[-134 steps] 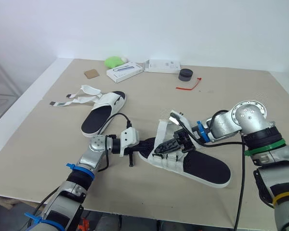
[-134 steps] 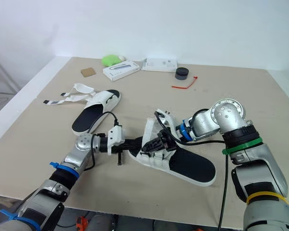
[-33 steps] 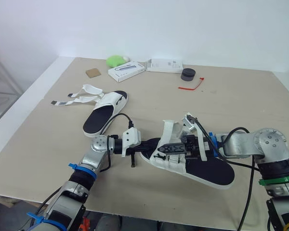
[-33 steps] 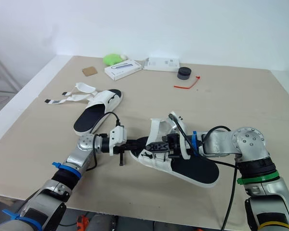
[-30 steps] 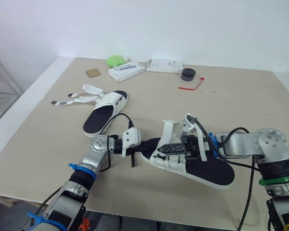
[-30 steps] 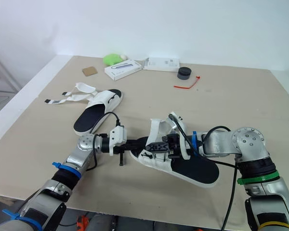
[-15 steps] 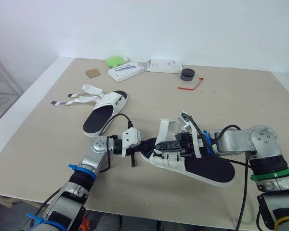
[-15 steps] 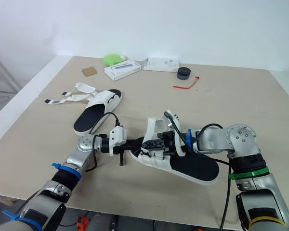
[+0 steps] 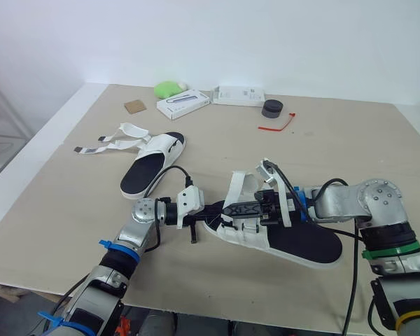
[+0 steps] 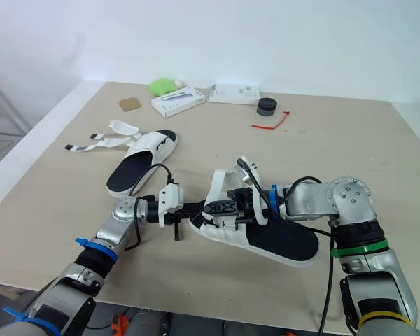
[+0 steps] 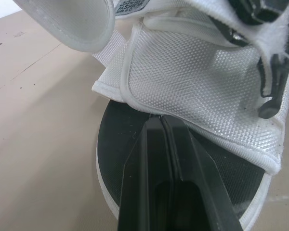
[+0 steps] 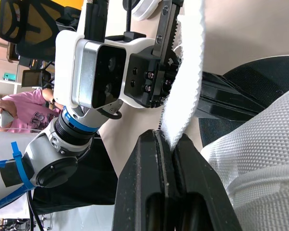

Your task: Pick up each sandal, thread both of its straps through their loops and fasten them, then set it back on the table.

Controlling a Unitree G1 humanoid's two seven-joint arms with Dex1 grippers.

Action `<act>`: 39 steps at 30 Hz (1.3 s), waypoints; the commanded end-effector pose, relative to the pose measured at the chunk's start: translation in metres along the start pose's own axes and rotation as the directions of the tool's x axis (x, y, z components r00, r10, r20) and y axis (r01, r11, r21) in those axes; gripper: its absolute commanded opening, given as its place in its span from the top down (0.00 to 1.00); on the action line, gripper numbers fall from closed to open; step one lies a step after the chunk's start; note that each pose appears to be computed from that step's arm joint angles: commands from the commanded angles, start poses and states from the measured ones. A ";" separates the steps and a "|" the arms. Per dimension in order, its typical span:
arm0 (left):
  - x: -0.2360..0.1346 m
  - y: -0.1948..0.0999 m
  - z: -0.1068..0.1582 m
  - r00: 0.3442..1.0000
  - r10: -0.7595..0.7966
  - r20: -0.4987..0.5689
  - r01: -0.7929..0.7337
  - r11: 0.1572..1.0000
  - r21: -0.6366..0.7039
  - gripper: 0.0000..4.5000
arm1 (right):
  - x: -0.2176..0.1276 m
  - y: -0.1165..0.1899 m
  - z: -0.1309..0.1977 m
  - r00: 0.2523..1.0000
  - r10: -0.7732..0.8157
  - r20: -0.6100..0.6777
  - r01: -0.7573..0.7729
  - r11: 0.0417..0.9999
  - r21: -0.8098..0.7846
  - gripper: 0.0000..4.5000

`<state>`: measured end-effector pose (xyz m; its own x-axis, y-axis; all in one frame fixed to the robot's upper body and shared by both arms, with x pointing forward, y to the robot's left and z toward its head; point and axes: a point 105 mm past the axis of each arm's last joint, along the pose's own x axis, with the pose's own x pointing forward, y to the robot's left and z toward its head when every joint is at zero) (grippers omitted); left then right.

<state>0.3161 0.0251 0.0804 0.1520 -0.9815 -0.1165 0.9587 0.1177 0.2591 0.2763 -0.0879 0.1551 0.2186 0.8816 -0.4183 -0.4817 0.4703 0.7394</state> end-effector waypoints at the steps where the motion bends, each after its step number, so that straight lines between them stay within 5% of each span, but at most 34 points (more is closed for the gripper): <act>1: -0.004 -0.038 -0.062 0.977 -0.095 -0.192 0.056 0.978 -0.200 1.00 | -0.002 0.005 -0.005 0.999 0.026 0.020 -0.026 1.000 -0.008 0.99; 13: -0.009 -0.036 -0.061 0.965 -0.130 -0.229 0.092 0.982 -0.166 1.00 | -0.008 -0.013 -0.016 0.997 -0.064 0.035 0.063 0.997 0.041 0.99; 25: -0.007 -0.040 -0.064 0.962 -0.144 -0.233 0.106 0.980 -0.167 1.00 | -0.017 -0.028 -0.035 0.983 -0.141 -0.116 0.147 0.988 0.044 0.99; 33: -0.007 -0.042 -0.065 0.959 -0.153 -0.238 0.115 0.979 -0.165 1.00 | -0.012 -0.016 -0.004 0.991 -0.099 -0.093 0.101 0.995 0.020 0.99; 39: -0.005 -0.041 -0.063 0.960 -0.153 -0.234 0.119 0.981 -0.155 1.00 | -0.017 -0.026 -0.029 0.976 -0.138 -0.166 0.145 0.989 0.033 0.99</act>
<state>0.3128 0.0206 0.0817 0.1089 -0.9845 -0.1374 0.9578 0.0669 0.2795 0.2728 -0.1152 0.1371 0.1902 0.8070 -0.5591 -0.4122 0.5825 0.7005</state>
